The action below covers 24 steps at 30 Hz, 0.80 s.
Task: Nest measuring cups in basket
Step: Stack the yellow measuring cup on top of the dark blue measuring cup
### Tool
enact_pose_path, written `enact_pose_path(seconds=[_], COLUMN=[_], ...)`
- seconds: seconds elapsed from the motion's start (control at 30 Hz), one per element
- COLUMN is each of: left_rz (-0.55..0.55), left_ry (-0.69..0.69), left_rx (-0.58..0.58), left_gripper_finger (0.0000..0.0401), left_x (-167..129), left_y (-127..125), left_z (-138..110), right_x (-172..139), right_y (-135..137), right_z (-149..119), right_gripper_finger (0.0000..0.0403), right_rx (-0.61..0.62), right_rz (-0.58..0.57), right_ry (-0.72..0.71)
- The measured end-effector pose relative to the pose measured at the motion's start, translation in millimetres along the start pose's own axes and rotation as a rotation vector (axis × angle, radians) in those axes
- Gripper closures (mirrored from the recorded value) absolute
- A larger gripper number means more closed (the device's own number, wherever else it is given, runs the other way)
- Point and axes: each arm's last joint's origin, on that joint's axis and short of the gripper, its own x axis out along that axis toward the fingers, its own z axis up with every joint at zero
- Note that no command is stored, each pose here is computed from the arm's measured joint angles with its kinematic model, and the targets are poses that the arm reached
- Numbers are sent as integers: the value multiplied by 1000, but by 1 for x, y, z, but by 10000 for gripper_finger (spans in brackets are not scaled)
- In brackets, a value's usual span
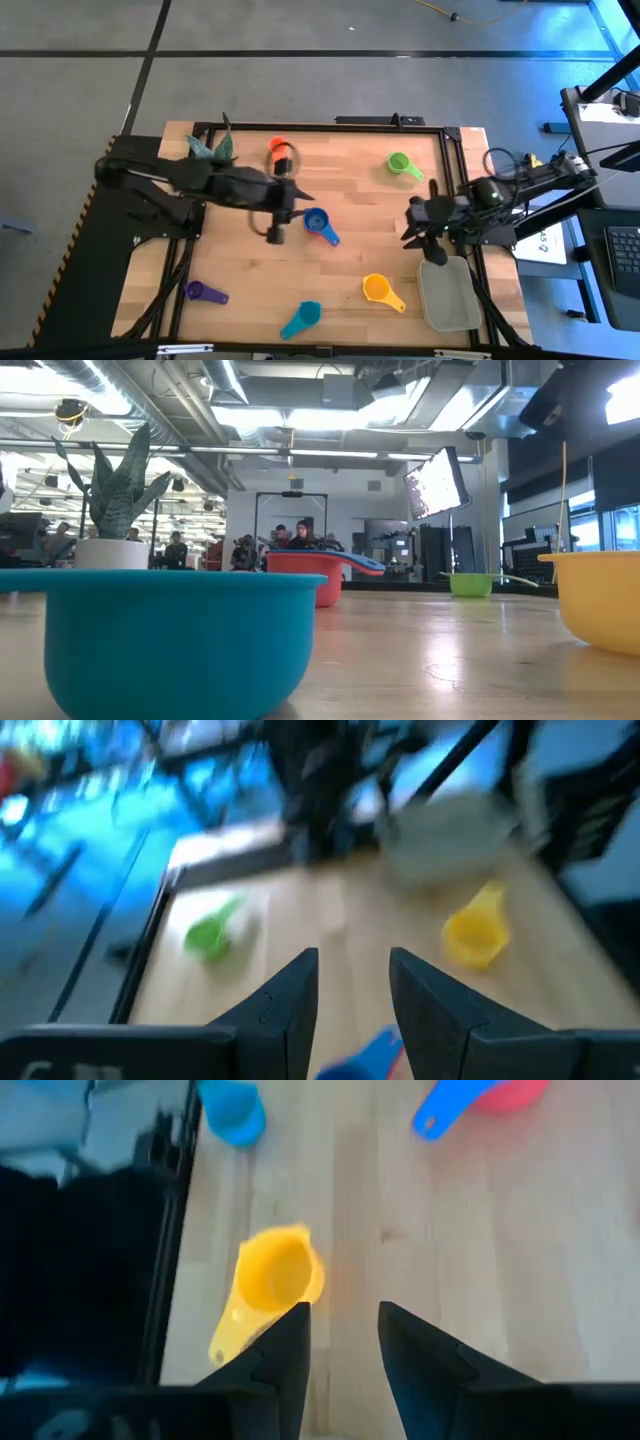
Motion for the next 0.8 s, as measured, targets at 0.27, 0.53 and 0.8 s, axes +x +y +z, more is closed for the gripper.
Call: enact_pose_path(seconds=[0.27, 0.53, 0.8], left_rz=[-49, -125, -151], left_ry=[-244, -355, -369], left_rx=[-74, -93, -100], left_gripper_finger=[282, 282, 282], left_x=[-28, -35, -37], left_y=[-4, -31, -55], left_z=[-49, -98, -132], right_x=[27, 89, 130], right_y=[34, 51, 53], right_z=[45, 49, 36], right_gripper_finger=[279, 279, 279], right_rx=[-86, -54, 49], right_rz=[-6, -90, -171], right_ry=[120, 304, 408])
